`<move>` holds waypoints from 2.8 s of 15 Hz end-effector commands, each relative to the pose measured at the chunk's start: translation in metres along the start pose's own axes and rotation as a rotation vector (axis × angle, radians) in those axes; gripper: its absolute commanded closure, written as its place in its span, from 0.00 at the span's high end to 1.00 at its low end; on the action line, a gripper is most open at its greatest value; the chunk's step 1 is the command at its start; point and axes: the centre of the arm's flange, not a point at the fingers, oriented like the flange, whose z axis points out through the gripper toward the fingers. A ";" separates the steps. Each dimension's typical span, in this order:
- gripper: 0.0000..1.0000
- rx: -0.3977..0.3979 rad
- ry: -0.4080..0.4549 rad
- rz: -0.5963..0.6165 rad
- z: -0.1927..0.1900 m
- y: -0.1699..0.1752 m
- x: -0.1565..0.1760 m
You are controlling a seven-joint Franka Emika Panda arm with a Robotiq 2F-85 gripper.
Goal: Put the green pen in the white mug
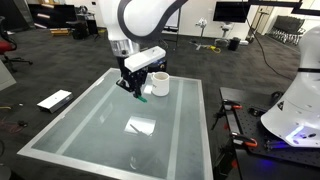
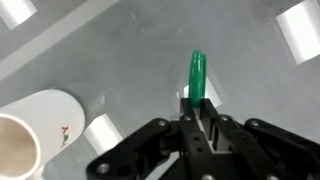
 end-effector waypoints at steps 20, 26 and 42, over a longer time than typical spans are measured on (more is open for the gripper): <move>0.14 -0.240 0.136 0.364 -0.037 0.036 0.014; 0.04 -0.327 0.272 0.607 -0.040 0.040 0.014; 0.04 -0.548 0.749 1.127 -0.008 0.057 0.036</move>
